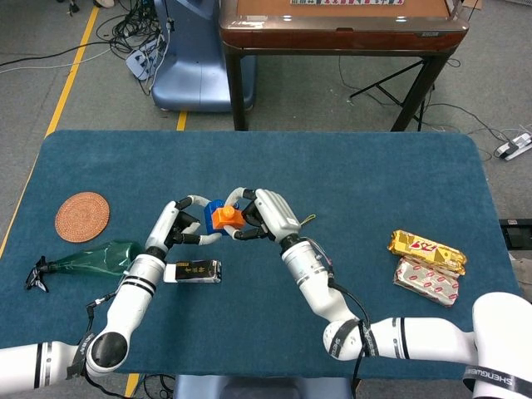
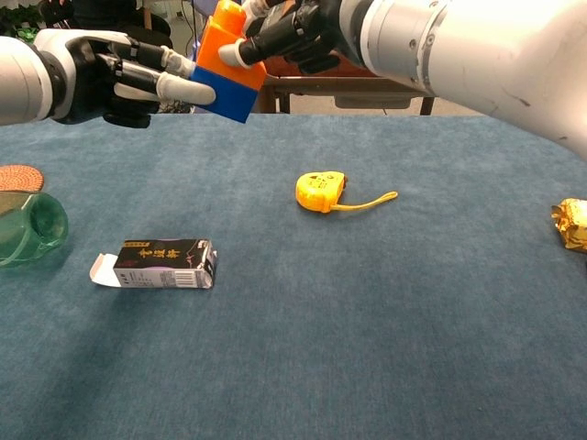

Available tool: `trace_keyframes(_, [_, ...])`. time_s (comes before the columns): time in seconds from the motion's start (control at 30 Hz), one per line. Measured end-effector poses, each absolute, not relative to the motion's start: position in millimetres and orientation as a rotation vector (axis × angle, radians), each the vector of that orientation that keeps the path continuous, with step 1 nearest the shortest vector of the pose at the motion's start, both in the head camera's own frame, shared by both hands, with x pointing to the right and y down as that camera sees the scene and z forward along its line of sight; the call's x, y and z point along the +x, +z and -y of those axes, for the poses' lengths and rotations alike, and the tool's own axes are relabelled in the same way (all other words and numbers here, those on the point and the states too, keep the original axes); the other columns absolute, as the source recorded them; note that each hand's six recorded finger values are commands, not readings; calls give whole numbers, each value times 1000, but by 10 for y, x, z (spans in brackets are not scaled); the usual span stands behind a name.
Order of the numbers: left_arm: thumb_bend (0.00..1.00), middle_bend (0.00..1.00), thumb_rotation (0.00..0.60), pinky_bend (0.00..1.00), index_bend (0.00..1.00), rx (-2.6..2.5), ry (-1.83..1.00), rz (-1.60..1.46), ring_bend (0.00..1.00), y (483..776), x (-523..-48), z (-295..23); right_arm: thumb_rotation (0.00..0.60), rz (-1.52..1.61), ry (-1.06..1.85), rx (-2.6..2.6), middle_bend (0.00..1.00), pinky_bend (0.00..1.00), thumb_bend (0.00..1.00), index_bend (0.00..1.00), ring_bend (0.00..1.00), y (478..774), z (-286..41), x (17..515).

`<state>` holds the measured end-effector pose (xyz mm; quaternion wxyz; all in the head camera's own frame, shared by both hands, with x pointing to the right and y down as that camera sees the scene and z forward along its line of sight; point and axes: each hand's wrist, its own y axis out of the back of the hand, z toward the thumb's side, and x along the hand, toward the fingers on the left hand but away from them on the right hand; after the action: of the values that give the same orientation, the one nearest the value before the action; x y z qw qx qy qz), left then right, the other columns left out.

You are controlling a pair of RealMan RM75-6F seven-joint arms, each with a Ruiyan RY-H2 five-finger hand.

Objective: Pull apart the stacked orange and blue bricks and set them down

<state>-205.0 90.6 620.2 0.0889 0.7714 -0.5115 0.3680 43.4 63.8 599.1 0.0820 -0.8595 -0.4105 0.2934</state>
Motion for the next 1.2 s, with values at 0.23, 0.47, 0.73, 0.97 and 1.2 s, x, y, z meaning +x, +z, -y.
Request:
trace_keyframes(0.23, [0,1000,600,1000,732,2300,1075,1547,1000,6195,-2041,-904,600,1228,879,-2573,1000,1000,597,717,1000,6001,-639,451])
trace_keyframes(0.47, [0,1000,600,1000,810,2319,1063,1605,1000,6175,-2048,-882,600,1234,872,-2582,1000,1000,597,717,1000,5987,-636,476])
trace_keyframes(0.73, [0,1000,600,1000,873,2311,1053,1664,1000,6195,-2084,-893,600,1247,871,-2592,1000,1000,597,717,1000,5986,-632,526])
trace_keyframes(0.97, [0,1000,600,1000,877,2304,1067,1671,1000,6218,-2109,-903,600,1251,868,-2600,1000,1000,596,717,1000,5984,-625,545])
trace_keyframes(1.2, [0,1000,600,1000,882,2289,1080,1679,1000,6251,-2157,-912,600,1260,851,-2605,1000,1000,597,717,1000,5934,-614,577])
